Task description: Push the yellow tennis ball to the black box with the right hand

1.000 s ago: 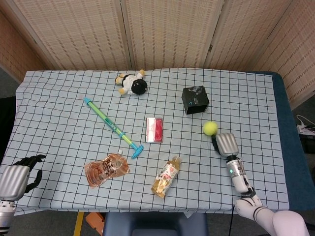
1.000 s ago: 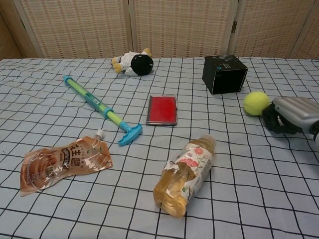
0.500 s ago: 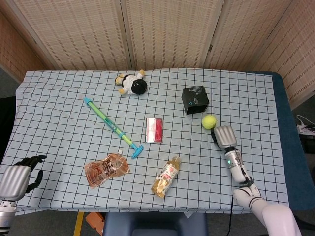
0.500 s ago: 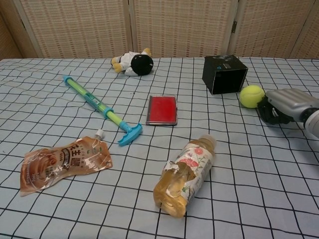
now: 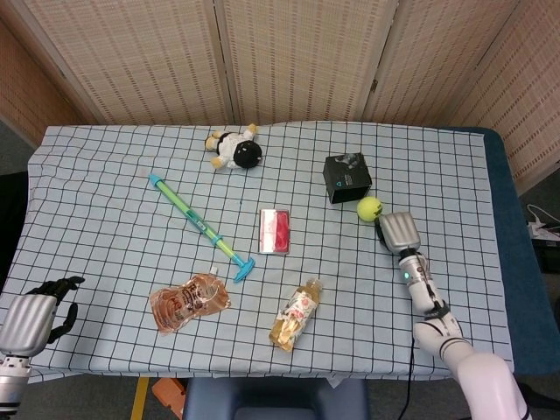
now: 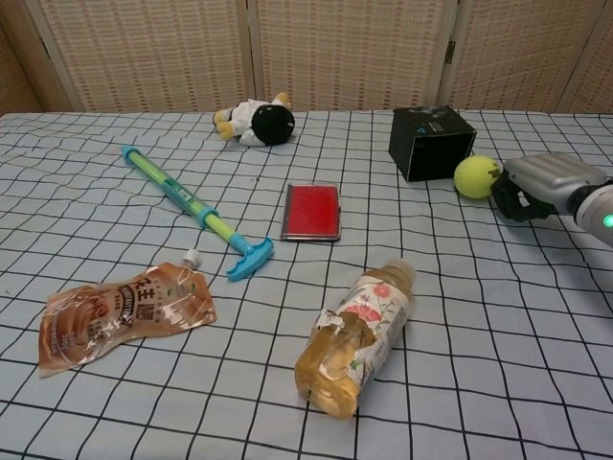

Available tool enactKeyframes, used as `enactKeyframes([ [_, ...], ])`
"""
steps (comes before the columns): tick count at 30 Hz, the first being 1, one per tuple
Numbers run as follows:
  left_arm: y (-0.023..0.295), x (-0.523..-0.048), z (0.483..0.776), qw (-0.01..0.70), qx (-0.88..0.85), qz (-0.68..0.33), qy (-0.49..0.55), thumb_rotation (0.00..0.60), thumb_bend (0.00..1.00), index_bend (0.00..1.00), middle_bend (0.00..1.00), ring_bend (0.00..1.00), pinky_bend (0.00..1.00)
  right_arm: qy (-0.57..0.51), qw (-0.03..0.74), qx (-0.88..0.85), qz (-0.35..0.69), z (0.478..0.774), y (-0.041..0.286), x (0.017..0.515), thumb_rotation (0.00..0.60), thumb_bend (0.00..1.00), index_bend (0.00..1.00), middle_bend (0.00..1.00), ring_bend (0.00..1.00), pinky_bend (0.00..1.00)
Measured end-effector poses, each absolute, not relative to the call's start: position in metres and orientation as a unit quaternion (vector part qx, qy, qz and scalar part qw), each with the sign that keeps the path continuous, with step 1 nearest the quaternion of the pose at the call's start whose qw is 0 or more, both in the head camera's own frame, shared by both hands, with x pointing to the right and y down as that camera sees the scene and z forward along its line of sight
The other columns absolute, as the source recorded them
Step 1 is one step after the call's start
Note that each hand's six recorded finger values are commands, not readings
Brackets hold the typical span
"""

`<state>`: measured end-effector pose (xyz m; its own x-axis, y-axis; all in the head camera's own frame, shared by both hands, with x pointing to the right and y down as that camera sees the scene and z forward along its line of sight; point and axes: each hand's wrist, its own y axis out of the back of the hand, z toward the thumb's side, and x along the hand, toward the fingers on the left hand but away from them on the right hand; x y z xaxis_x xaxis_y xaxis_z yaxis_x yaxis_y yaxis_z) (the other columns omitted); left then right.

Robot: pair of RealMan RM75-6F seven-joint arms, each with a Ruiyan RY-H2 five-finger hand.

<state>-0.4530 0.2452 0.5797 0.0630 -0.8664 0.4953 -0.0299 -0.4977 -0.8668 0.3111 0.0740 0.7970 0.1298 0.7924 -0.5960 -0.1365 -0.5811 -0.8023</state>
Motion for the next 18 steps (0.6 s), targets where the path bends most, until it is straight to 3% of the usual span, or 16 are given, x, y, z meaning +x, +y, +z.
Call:
enactKeyframes([
  [18, 0.245, -0.455, 0.583, 0.35, -0.636, -0.592, 0.349, 0.6, 0.52, 0.3, 0.36, 0.35, 0.55, -0.247, 0.399, -0.633, 0.616, 0.798, 0.053, 0.303, 0.6, 1.0, 0.99, 0.92, 0.69, 1.0],
])
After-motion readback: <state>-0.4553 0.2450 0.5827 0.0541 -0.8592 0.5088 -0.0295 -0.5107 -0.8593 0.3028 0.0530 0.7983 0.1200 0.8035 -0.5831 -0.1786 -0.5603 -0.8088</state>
